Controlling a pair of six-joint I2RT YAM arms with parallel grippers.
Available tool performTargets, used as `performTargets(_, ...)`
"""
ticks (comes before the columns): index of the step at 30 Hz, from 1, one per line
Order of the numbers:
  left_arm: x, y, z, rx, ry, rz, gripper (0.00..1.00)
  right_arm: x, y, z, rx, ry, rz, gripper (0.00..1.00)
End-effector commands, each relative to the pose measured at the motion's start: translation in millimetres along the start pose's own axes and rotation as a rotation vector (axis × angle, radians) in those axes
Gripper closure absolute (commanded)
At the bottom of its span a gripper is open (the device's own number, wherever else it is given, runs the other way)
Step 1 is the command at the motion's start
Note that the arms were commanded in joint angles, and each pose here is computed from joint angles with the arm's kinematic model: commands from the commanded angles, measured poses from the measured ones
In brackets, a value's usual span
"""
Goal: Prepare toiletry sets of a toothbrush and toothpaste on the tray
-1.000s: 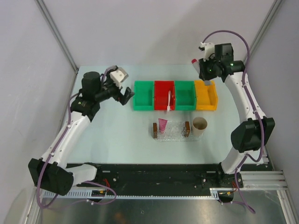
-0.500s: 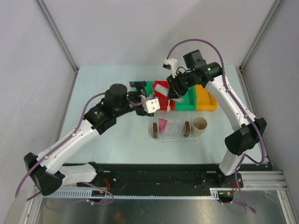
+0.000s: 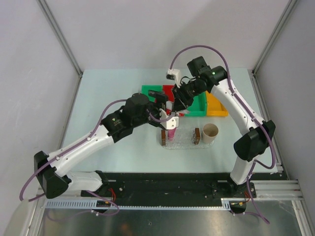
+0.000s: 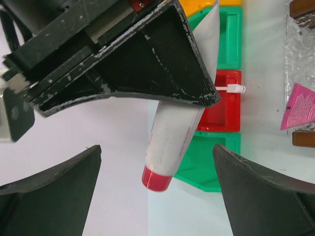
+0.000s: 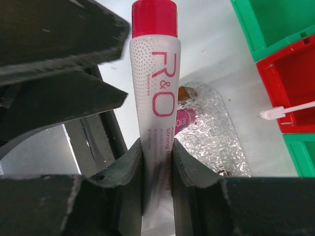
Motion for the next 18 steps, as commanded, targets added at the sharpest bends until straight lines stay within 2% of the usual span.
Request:
performTargets(1,-1.7,-2.7,4.0,0.018,-0.002,0.056,0.01,-7.6,20.0,-7.8,-0.075,-0.031,-0.078,0.82)
performTargets(10,1.8,-13.9,11.5,0.065,-0.002,0.075,0.06,-5.6,37.0,-6.4,-0.122,-0.017,-0.124,0.82)
performTargets(13,2.8,-19.4,13.1,0.083,-0.009,0.071,0.13,-5.1,38.0,-6.4,-0.128,-0.016,-0.126,0.82)
performTargets(16,3.1,-22.9,14.6,0.093,-0.014,0.06,0.31,-4.8,38.4,-6.6,-0.129,-0.016,-0.126,0.82)
performTargets(18,3.6,-25.3,14.7,0.1,-0.015,0.055,0.36,-4.6,39.1,-7.0,-0.127,-0.016,-0.128,0.82)
Point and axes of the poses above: each gripper's point midway between its finger pads, its own z axis out along the fingers, its own y axis along the line the jaws close on, x = y × z, the point moved 10 cm from there along -z, back along the fingers, and after that the axes turned 7 degrees about z, right-handed, at the moved point
